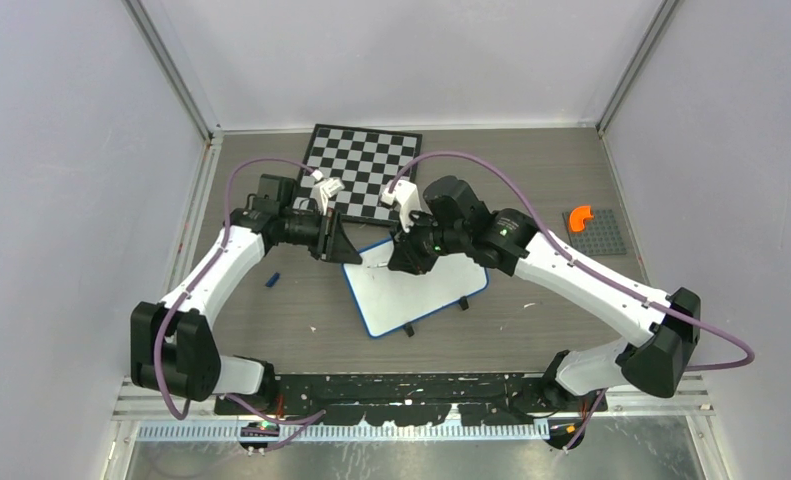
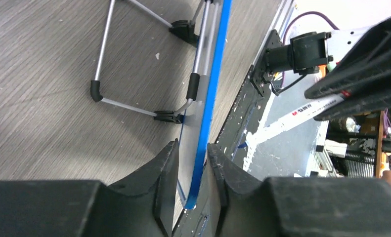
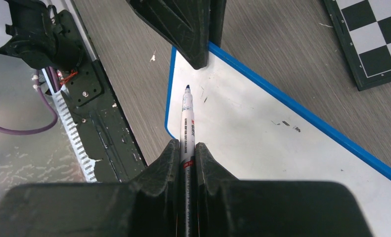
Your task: Write a sentence on the whiteboard
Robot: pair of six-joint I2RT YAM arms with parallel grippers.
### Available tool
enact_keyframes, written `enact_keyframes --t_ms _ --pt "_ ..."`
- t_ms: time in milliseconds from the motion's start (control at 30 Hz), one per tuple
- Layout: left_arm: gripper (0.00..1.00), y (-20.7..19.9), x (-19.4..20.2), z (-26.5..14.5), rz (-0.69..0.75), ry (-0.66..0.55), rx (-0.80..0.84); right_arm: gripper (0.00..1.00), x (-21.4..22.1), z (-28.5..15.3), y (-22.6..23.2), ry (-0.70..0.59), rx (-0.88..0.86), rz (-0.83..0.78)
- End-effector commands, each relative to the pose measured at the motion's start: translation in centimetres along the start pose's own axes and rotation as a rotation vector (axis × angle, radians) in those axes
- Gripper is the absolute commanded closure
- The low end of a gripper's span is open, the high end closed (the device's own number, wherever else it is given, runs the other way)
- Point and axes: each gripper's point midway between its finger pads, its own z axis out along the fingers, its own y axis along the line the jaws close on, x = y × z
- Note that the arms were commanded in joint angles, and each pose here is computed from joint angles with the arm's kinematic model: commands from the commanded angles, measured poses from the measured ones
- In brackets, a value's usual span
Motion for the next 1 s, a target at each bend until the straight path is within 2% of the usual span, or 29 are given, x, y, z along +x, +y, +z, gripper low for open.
enact_keyframes --t_ms 0,67,133,300,433,733,967 --pt "0.66 0.2 -1.5 -0.9 0.033 -0.041 -0.055 1.00 -2.7 -0.1 0.8 -0.074 -0.013 -0.027" --pt "0.61 0.3 -1.7 -1.3 0.048 -0.062 -0.072 1.00 -2.7 0.1 0.9 -0.071 -0.013 -0.029" --pt "0.61 0.1 -2.0 -1.9 0.058 -0.086 -0.082 1.00 -2.5 0.3 1.0 -0.067 -0.016 -0.031" --pt "0.72 0.2 -2.6 -3.0 0.055 -0.139 -0.099 1.00 -2.8 0.7 1.2 -0.068 -0.017 -0.032" --pt "0.75 0.3 -2.3 -2.9 0.050 -0.133 -0.094 1.00 -3.2 1.0 1.6 -0.065 -0.032 -0.034" --pt "0.67 0.1 -2.0 -2.6 0.038 -0.116 -0.057 1.00 -3.9 1.6 1.3 -0.063 -0.016 -0.030" --pt "0.66 -0.1 -1.6 -2.1 0.046 -0.093 -0.037 1.00 -4.0 2.0 1.1 -0.056 -0.010 -0.025"
